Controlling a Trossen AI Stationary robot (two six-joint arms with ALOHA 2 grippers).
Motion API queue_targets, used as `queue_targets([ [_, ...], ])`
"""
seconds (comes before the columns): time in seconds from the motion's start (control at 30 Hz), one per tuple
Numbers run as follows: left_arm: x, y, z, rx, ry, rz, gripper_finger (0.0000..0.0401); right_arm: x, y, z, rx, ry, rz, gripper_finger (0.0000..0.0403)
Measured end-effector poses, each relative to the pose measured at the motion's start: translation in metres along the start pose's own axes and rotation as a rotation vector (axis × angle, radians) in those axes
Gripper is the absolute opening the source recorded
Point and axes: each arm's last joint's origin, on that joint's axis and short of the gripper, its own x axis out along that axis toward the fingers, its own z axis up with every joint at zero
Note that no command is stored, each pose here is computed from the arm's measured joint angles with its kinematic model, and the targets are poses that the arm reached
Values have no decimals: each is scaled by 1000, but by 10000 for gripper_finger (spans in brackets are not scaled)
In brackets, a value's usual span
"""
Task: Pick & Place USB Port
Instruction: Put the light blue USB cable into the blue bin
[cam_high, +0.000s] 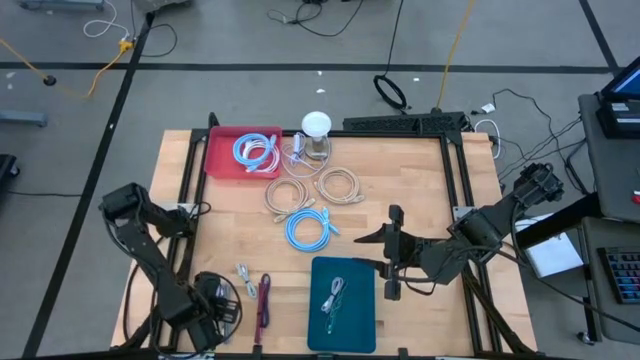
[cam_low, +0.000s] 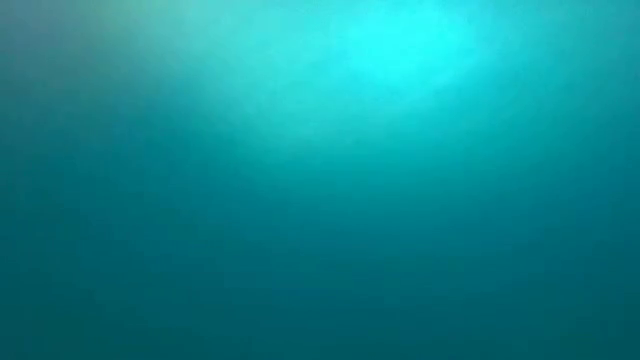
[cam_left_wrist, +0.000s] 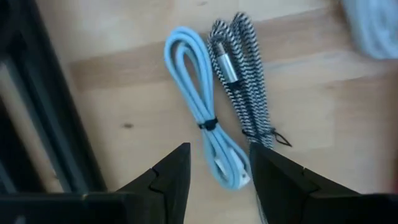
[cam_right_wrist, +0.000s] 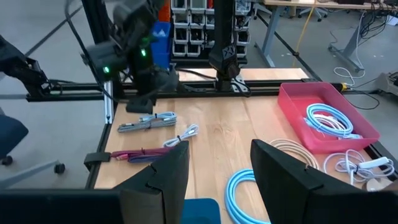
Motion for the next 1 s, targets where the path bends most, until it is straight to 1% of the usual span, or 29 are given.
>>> queue_targets([
  [0.2, 39, 3, 7, -17, 89, -59, 165, -1, 1, 1, 7, -10, 8, 164],
  [0.23, 42, 2, 9, -19, 109, -71, 165, -1, 1, 1, 8, -10, 8, 164],
  [0.3, 46, 2, 12, -26, 119, -55, 155, -1, 2, 1, 18, -7, 16, 164],
  [0.37, 45, 3, 14, -20, 118, -45, 125, -1, 2, 1, 29, -1, 34, 164],
  [0.47, 41, 4, 16, 2, 124, -51, 43, -1, 3, 0, 34, 0, 39, 164],
  [0.5, 39, 5, 17, 11, 122, -52, 27, -2, 4, 0, 33, -1, 42, 164],
  [0.57, 35, 7, 20, 10, 116, -64, 22, -2, 4, 0, 33, -1, 41, 164],
  [0.63, 24, 8, 22, 4, 122, -111, 22, -2, 4, 0, 45, -1, 41, 164],
  [0.7, 4, 8, 22, 6, 104, -187, 22, 0, 5, -2, 78, -12, 44, 164],
  [0.77, -23, 10, 26, 14, 26, -291, 22, 6, 8, -8, 114, -34, 51, 164],
  [0.87, -67, 8, 35, 13, -177, -545, 22, 18, 14, -19, 198, -113, 91, 164],
  [0.93, -93, 3, 41, 4, -314, -727, 22, 29, 16, -28, 273, -187, 177, 164],
  [1.0, -117, -5, 47, 36, -427, -853, 22, 41, 14, -41, 367, -245, 267, 164],
])
